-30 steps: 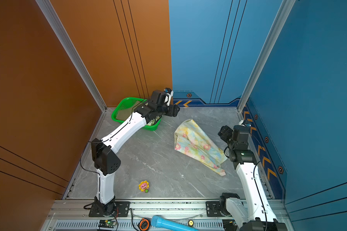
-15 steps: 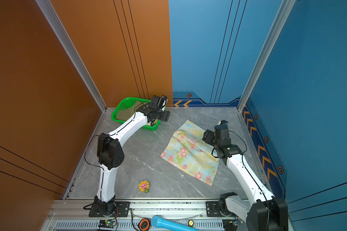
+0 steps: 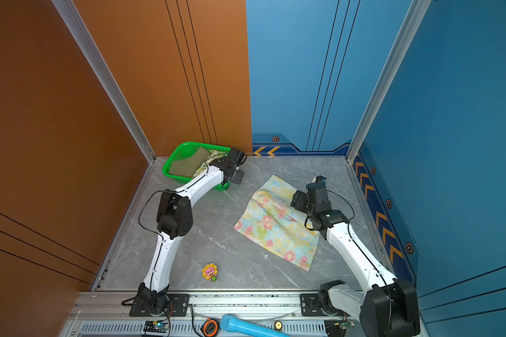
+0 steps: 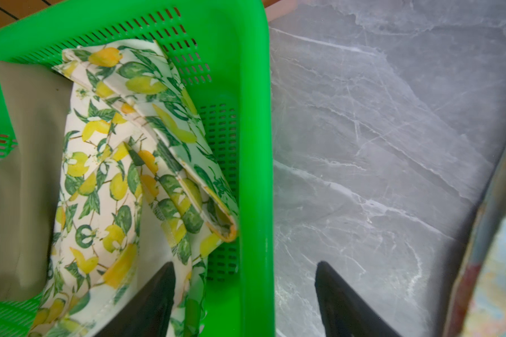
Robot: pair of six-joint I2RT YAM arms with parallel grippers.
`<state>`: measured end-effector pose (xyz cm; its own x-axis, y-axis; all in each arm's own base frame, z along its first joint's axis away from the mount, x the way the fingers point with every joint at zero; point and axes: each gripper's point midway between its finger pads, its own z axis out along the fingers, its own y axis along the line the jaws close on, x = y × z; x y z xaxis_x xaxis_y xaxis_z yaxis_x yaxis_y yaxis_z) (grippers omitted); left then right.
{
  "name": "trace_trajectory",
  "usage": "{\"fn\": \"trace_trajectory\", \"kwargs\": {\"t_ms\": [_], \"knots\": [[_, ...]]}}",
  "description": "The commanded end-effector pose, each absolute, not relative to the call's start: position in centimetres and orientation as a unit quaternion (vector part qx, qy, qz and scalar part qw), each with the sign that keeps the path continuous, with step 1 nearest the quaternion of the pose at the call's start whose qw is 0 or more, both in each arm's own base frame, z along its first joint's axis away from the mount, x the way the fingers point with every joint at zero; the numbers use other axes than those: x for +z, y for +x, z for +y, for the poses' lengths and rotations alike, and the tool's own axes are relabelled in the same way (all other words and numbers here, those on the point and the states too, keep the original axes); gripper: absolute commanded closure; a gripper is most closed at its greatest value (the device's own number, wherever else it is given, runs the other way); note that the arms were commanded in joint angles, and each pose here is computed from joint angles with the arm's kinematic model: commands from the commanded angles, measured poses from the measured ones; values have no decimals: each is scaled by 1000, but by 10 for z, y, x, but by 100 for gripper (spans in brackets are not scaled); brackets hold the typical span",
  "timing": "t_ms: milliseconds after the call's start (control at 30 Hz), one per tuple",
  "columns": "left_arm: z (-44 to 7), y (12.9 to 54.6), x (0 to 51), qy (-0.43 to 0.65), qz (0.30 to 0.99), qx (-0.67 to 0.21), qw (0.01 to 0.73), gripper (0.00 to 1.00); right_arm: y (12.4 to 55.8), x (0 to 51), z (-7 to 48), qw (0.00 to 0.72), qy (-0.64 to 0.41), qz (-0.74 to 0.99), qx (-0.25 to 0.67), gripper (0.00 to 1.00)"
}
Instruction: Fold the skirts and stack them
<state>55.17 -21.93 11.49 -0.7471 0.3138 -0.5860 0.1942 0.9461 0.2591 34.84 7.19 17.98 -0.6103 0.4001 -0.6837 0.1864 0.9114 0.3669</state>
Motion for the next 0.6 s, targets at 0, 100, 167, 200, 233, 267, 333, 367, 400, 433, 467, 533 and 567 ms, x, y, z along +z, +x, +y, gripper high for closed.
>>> {"fn": "trace_trajectory", "kwargs": {"t_ms": [0, 100, 167, 200, 233, 267, 333, 367, 400, 433, 467, 533, 567], "knots": [[-218, 555, 104, 125, 934, 93, 322, 26, 358, 191, 74, 427, 155, 882, 123, 19], [-218, 557, 97, 117, 937, 89, 317, 32, 361, 193, 79, 428, 152, 882, 128, 20], [-218, 558, 94, 109, 939, 83, 315, 37, 362, 194, 82, 429, 149, 882, 129, 20], [-217, 559, 92, 106, 940, 81, 315, 40, 363, 194, 83, 429, 149, 881, 129, 20], [-218, 559, 92, 104, 940, 79, 315, 42, 363, 195, 84, 430, 148, 881, 130, 20], [-219, 560, 90, 101, 941, 78, 314, 45, 363, 194, 85, 429, 146, 882, 129, 20], [-215, 561, 89, 93, 941, 83, 315, 57, 363, 194, 86, 430, 146, 882, 128, 20], [-212, 561, 89, 83, 942, 90, 314, 62, 363, 194, 86, 430, 146, 882, 128, 20], [-207, 561, 89, 74, 943, 93, 311, 67, 362, 194, 86, 430, 146, 882, 128, 20], [-202, 561, 89, 60, 945, 96, 308, 72, 362, 194, 86, 430, 146, 882, 127, 20], [-196, 561, 89, 47, 946, 97, 305, 76, 361, 194, 86, 431, 145, 882, 127, 20], [-186, 561, 88, 25, 948, 100, 301, 81, 360, 193, 86, 430, 146, 882, 126, 20], [-181, 561, 88, 16, 949, 100, 299, 85, 360, 193, 86, 431, 146, 881, 127, 20]]}}
